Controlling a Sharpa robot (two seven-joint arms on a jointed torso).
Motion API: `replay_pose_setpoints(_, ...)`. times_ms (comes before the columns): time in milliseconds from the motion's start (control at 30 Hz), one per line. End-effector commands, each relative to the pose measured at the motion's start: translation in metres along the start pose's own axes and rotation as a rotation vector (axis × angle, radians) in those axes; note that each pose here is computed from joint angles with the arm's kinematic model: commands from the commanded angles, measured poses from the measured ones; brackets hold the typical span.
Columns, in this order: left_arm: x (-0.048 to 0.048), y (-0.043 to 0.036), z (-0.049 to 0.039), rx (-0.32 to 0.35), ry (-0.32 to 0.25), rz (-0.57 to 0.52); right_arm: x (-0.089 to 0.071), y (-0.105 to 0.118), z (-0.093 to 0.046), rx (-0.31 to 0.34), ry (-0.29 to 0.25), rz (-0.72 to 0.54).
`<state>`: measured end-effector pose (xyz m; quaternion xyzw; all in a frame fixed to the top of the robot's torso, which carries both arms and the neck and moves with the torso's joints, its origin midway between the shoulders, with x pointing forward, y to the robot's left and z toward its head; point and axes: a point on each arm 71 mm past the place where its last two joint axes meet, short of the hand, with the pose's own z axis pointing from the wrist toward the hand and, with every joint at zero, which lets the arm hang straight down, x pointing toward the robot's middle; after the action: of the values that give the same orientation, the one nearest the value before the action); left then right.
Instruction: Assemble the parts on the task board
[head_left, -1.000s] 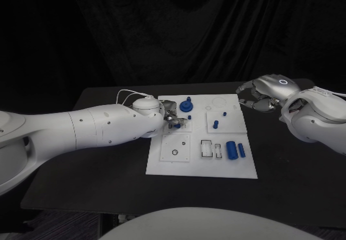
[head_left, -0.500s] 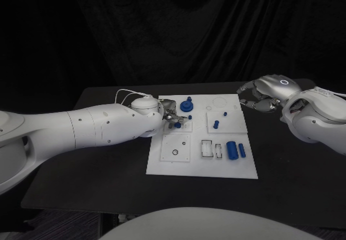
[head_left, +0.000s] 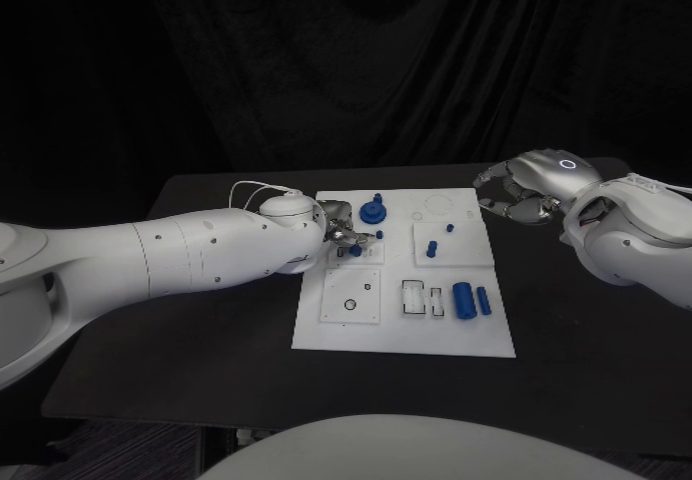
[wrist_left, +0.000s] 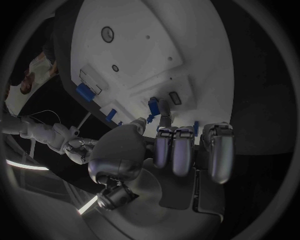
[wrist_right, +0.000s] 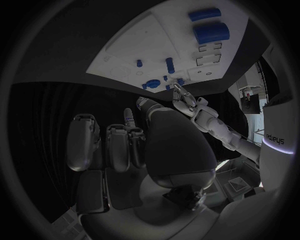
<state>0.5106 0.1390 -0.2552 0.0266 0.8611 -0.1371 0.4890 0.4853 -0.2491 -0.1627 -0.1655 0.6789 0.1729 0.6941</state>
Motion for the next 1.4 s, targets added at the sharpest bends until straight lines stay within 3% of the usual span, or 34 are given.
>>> replay_pose_setpoints(33, 0.0029, -0.0025, 0.0001, 0.021, 0.026, -0.031, 0.001, -0.0016, -0.0004, 0.021, 0.004, -0.002)
replay_pose_setpoints(1000, 0.0046, -0.0067, -0.0009, 0.037, 0.037, -0.031, 0.0015, -0.0021, -0.0002, 0.022, 0.008, -0.003)
replay_pose_setpoints(1400, 0.005, -0.005, 0.0003, 0.02, 0.049, -0.024, 0.0016, -0.0022, -0.0005, 0.023, 0.01, -0.003)
